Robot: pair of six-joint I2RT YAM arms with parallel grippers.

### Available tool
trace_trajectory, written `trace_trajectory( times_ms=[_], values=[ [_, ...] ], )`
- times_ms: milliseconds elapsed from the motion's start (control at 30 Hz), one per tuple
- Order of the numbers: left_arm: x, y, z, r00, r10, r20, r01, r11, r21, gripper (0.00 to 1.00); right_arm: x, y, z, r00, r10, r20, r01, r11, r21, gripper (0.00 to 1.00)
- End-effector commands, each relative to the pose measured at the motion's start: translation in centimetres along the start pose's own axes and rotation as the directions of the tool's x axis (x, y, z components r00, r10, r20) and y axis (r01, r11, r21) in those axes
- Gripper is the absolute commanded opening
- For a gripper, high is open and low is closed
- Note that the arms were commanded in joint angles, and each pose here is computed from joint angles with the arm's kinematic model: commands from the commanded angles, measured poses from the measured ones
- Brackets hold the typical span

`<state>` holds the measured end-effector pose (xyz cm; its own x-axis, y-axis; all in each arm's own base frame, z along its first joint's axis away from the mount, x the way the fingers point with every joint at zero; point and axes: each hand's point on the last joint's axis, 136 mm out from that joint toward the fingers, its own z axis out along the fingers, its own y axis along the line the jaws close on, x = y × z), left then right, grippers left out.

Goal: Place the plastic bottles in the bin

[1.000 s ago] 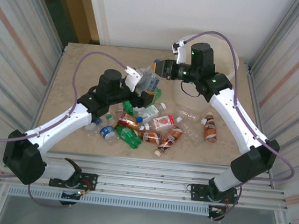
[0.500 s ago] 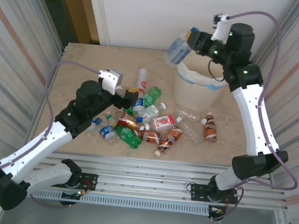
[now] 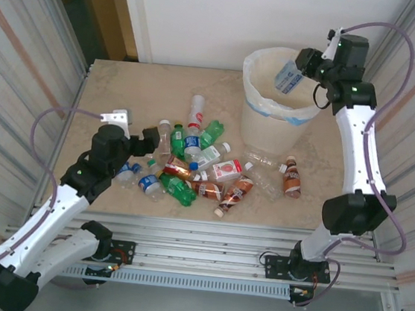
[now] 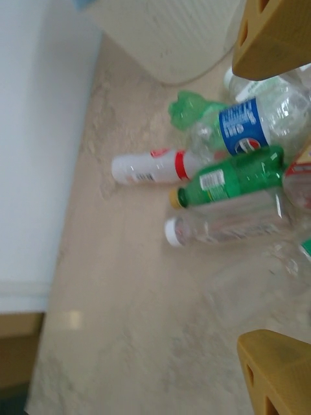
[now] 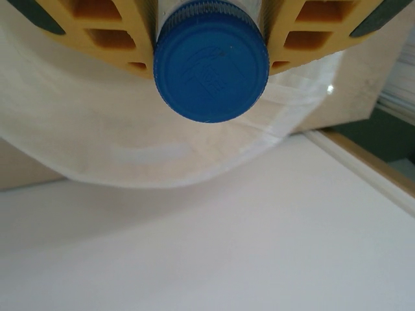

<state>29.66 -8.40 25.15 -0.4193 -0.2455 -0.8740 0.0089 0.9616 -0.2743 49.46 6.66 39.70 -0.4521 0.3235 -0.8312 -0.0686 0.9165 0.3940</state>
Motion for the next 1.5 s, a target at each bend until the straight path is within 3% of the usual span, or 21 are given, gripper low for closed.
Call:
trace_trajectory(
  times_ms=[0, 133, 367, 633, 967, 1467],
  values=[
    [2.8, 3.0, -0.1, 0.991, -0.095, -0.09, 0.083, 0.988, -0.129, 0.99, 2.3, -1.7, 2.1, 0.996, -0.037, -0.087, 0.042, 0.998, 0.056, 0.08],
    [5.1, 5.1, -0.3, 0.975, -0.142, -0.17, 0.102, 0.97, -0.221, 0.99, 4.6, -2.5, 4.4, 0.985, -0.057, -0.163, 0.069, 0.995, 0.073, 0.14],
    [9.4, 8.3, -0.5, 0.924, -0.249, -0.291, 0.144, 0.93, -0.338, 0.99, 7.7, -3.0, 7.2, 0.959, -0.12, -0.256, 0.153, 0.981, 0.115, 0.34],
    [12.2, 9.7, -0.3, 0.876, -0.324, -0.357, 0.176, 0.905, -0.388, 0.99, 7.5, -2.4, 7.7, 0.951, -0.146, -0.272, 0.183, 0.976, 0.117, 0.62],
    [14.2, 10.9, 0.9, 0.832, -0.382, -0.402, 0.204, 0.885, -0.419, 0.88, 4.2, -1.3, 4.3, 0.964, -0.181, -0.197, 0.211, 0.967, 0.143, 0.72],
    [17.7, 12.5, 2.7, 0.757, -0.481, -0.442, 0.263, 0.844, -0.468, 0.77, 1.7, 1.2, -2.7, 0.966, -0.251, -0.062, 0.258, 0.948, 0.187, 0.75]
  ],
)
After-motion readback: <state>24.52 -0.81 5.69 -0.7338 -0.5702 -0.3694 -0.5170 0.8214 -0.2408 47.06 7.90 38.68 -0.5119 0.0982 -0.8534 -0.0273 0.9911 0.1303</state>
